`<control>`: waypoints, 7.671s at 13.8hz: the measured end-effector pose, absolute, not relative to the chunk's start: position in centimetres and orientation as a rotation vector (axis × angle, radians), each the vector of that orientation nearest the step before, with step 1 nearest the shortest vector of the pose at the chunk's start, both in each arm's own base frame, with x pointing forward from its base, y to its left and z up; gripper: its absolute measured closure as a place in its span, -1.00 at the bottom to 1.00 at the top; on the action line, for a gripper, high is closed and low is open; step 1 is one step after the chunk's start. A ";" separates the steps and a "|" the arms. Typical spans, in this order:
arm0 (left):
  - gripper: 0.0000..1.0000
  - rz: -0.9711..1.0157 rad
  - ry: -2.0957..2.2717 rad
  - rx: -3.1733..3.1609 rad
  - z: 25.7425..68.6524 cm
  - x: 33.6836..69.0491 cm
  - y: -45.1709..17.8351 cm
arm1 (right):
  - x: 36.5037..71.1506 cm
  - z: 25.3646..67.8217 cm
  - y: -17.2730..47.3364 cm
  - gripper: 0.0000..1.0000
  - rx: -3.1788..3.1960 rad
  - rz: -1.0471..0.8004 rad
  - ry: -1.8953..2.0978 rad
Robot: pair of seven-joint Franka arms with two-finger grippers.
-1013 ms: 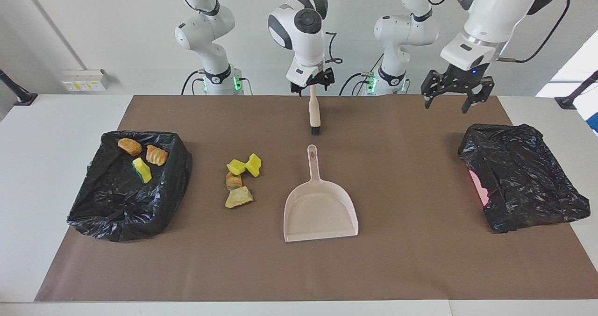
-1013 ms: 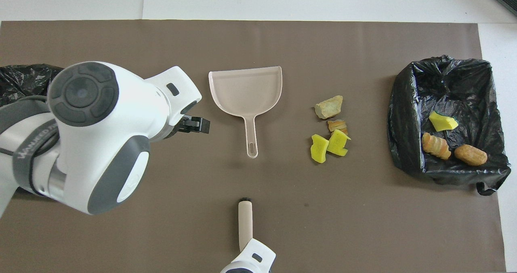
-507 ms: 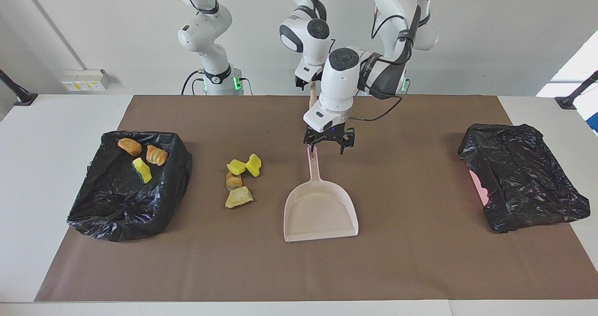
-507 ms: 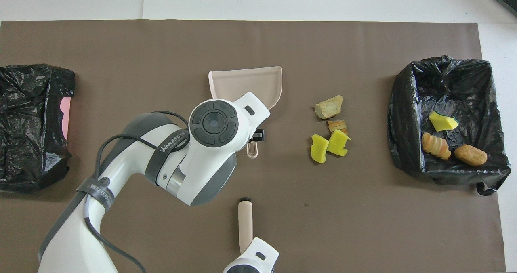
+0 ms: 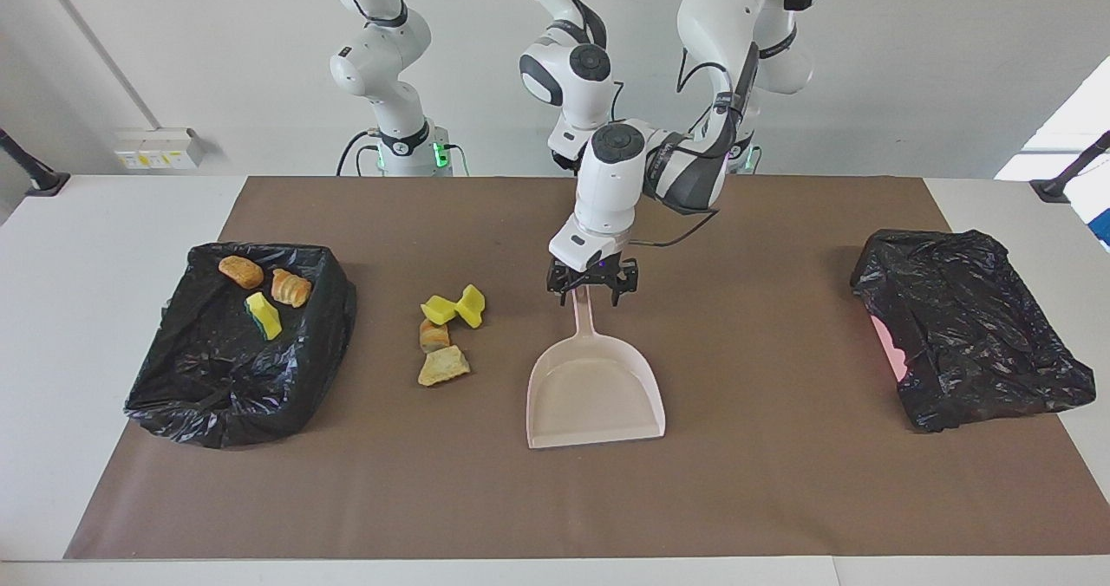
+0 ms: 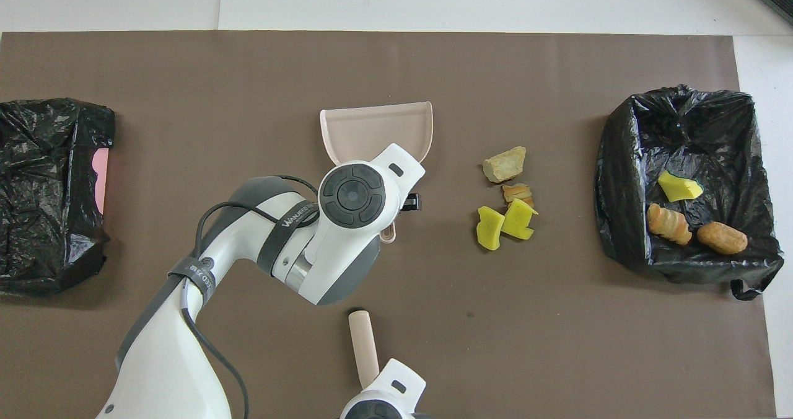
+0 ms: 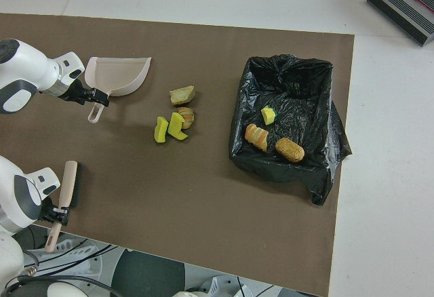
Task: Sweep and dump trash in bin
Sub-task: 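Lower the dustpan with the left gripper while the right gripper moves the brush, then sweep the yellow sponge pieces into the dustpan with the right gripper's brush, then move the brush to the tan piece farthest from the robot, then sweep the tan piece into the dustpan with the right gripper's brush, then carry the loaded dustpan to the black bag with the left gripper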
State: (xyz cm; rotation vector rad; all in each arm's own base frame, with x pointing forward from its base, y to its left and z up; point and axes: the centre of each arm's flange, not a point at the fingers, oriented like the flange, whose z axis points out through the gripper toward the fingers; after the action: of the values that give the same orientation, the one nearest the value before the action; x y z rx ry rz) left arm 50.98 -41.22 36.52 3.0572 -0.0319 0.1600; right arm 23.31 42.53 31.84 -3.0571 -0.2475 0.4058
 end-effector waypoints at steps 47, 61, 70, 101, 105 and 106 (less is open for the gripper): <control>0.37 -0.121 -2.017 2.422 36.2 46.3 -32.9 | 43.5 32.7 20.7 0.47 -3.000 0.450 -0.076; 0.37 -0.113 -1.934 2.494 36.0 46.1 -32.7 | 48.7 41.7 21.6 0.47 -3.097 0.404 -0.216; 0.37 -0.113 -1.850 2.560 36.0 46.1 -32.6 | 60.1 35.4 9.2 0.47 -3.320 0.305 -0.462; 0.37 -0.083 -1.906 2.515 37.5 49.4 -27.4 | 45.1 44.9 27.9 0.47 -3.086 0.598 -0.055; 0.37 -0.037 -1.938 2.494 42.3 51.4 -20.1 | 38.6 42.5 31.6 0.47 -3.041 0.577 -0.064; 0.37 -0.021 -1.952 2.486 43.5 51.8 -17.9 | 37.1 41.7 32.3 0.47 -3.037 0.578 -0.082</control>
State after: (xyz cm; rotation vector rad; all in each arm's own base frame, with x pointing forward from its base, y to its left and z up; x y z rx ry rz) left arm 51.79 -17.95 43.48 2.4862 -1.9522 -0.0209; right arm 37.13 32.25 41.73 -3.0368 -0.0819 0.5784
